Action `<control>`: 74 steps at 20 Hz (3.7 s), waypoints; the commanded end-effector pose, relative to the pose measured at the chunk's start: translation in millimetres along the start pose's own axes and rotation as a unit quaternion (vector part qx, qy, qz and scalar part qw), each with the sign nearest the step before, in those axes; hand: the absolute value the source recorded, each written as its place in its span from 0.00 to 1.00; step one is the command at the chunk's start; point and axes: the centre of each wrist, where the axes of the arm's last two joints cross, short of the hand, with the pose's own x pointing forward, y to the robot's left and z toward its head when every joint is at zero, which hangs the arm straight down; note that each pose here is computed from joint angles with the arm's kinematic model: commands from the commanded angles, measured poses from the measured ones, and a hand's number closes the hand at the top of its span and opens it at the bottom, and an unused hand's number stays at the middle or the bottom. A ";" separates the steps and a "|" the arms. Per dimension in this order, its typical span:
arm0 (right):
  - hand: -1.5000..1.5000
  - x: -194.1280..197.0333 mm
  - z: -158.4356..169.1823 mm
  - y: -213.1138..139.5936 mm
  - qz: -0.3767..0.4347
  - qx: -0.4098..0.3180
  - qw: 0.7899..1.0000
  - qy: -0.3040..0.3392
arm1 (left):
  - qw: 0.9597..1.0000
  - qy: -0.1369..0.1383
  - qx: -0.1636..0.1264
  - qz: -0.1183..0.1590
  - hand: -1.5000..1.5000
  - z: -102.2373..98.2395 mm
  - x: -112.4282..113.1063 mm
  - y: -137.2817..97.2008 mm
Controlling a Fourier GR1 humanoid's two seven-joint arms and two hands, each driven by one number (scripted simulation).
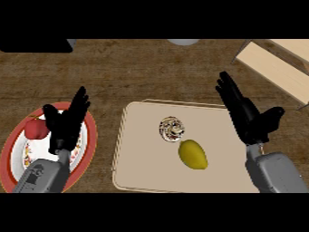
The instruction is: Pick the lemon from the tray and place it in the tiered shelf
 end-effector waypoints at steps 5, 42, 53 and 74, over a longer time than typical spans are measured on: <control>0.00 57.6 -30.2 -17.6 0.075 0.103 0.992 0.005 | 0.988 -0.118 -0.040 -0.090 0.50 -10.9 36.3 10.1; 0.00 141.4 27.6 6.8 0.489 0.187 0.847 0.097 | 0.986 -0.112 -0.074 -0.097 0.50 8.7 15.6 -3.1; 0.00 156.2 60.4 63.1 0.498 0.181 0.841 0.110 | 0.984 -0.125 -0.076 -0.102 0.50 0.5 12.2 -3.7; 0.00 115.6 60.4 93.4 0.517 0.151 0.833 0.127 | 0.986 -0.117 -0.071 -0.093 0.50 8.5 23.4 0.3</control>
